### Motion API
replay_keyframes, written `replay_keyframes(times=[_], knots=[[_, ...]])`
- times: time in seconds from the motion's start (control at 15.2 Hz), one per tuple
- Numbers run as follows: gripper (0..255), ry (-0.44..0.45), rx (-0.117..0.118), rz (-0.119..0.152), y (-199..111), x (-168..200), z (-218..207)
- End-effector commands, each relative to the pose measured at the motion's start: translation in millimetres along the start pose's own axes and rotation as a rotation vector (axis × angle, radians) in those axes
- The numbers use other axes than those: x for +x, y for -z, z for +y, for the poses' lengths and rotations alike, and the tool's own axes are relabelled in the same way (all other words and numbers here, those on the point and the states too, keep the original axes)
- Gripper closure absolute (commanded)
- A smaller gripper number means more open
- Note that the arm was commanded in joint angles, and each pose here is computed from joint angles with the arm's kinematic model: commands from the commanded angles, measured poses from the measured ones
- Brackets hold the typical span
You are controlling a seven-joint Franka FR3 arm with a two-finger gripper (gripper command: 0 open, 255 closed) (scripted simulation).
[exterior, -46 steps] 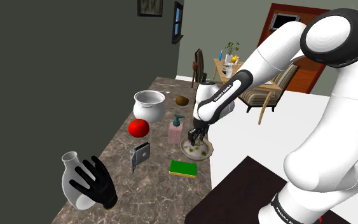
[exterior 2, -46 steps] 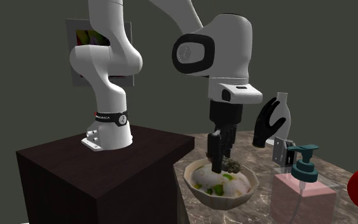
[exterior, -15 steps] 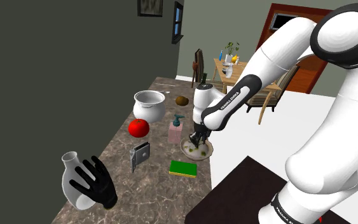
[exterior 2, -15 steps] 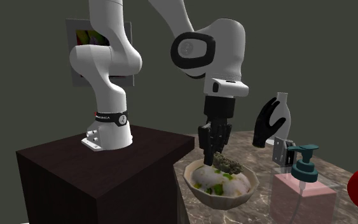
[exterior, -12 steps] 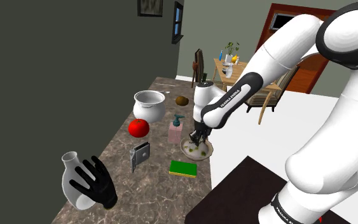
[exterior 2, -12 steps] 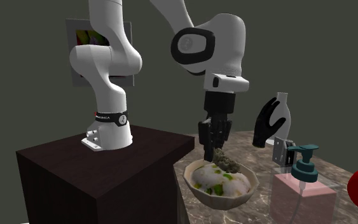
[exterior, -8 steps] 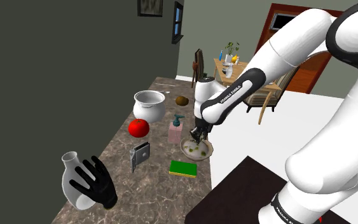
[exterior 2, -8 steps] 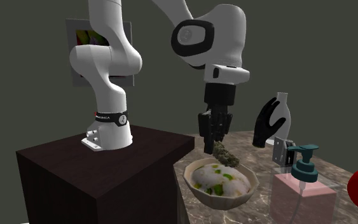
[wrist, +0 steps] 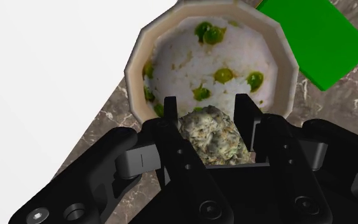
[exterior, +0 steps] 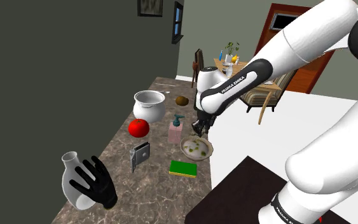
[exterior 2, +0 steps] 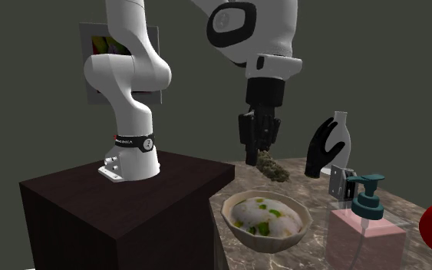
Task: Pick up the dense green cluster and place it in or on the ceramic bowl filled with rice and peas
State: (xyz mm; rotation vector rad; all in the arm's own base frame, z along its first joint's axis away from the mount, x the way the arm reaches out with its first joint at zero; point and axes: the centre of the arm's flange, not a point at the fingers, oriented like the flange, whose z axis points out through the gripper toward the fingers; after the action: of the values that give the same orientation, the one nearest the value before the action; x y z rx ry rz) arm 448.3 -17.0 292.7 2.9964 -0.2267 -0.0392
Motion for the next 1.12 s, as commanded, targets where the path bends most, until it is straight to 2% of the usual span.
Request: replay_keyframes(times=[0.0, 0.59, 0.66, 0.73, 0.92, 1.06], knots=[[255, 0.0, 0.001, 0.0, 2.4, -2.6, 2.6], [255, 0.0, 0.001, 0.0, -44.7, -1.9, -3.9], [255, 0.0, 0.001, -0.001, -39.0, -0.7, -3.1], [0, 0.0, 0.001, -0.001, -39.0, -0.7, -3.1], [0, -0.004, 0.273, 0.061, -40.3, 28.5, 45.3], [0, -0.004, 0.275, 0.062, -45.4, 29.0, 44.3]])
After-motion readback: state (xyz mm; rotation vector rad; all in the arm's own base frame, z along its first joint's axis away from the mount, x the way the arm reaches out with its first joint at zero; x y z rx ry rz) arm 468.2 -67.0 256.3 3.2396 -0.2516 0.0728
